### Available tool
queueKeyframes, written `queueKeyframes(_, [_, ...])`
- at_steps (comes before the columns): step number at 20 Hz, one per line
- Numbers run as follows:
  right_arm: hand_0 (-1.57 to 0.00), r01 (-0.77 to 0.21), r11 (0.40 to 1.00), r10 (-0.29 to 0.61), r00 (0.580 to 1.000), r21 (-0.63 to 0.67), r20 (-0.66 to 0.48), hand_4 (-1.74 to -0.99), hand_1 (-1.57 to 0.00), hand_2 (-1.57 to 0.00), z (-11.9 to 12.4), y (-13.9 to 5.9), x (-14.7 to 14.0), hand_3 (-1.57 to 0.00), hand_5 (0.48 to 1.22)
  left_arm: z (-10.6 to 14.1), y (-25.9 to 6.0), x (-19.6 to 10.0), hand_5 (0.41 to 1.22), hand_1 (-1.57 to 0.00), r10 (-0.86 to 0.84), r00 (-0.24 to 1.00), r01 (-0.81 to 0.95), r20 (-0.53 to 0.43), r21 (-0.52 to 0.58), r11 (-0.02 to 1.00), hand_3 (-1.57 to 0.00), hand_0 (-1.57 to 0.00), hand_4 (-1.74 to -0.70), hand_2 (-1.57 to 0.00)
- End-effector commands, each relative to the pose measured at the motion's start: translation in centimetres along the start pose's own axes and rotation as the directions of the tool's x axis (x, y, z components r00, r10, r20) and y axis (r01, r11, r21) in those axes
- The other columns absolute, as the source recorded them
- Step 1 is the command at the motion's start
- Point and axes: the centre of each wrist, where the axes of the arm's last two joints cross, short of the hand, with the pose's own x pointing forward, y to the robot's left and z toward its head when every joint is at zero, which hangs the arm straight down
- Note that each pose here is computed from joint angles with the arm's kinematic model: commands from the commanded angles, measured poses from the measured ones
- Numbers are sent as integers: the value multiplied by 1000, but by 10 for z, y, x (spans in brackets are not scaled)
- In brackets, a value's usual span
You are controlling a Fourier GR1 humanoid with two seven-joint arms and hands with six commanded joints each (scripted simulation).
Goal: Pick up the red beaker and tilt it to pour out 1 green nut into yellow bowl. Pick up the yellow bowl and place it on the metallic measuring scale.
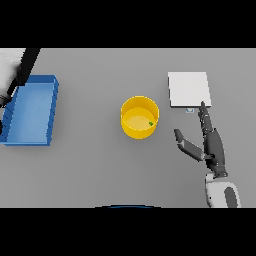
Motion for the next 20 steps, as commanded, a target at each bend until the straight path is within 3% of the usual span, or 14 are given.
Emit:
queueKeyframes(1, [1, -9, 1000, 9, 1000, 1, -9, -1222, 1, 1, -1, 0, -3, 1, 590, 1, -12, -15, 1221, -1571, 97, 995, -97, -14, 10, 995, -1383, -1571, -1735, -1562])
queueKeyframes(4, [1, -18, 1000, 18, 1000, 4, 2, -1222, 1, 1, 0, -1, -4, 1, 586, 12, -40, -65, 1221, -1571, 332, 937, -328, -103, 54, 943, -1426, -1571, -1738, -1566])
queueKeyframes(8, [1, -37, 999, 37, 999, 24, 5, -1217, 1, 1, -3, -5, -6, 1, 599, 34, -87, -100, 1221, -1571, 561, 783, -533, -269, 175, 828, -1432, -1571, -1740, -1569])
queueKeyframes(14, [1, -77, 996, 77, 997, 47, 12, -1210, 1, 1, 0, -4, -2, 1, 649, 86, -162, -104, 1221, -1571, 705, 554, -659, -444, 284, 696, -1452, -1571, -1741, -1570])
queueKeyframes(20, [1, -73, 996, 73, 997, 52, 7, -1218, 1, 1, 0, -3, -3, 1, 664, 138, -213, -86, 1221, -1571, 731, 441, -708, -521, 299, 640, -1450, -1571, -1741, -1571])
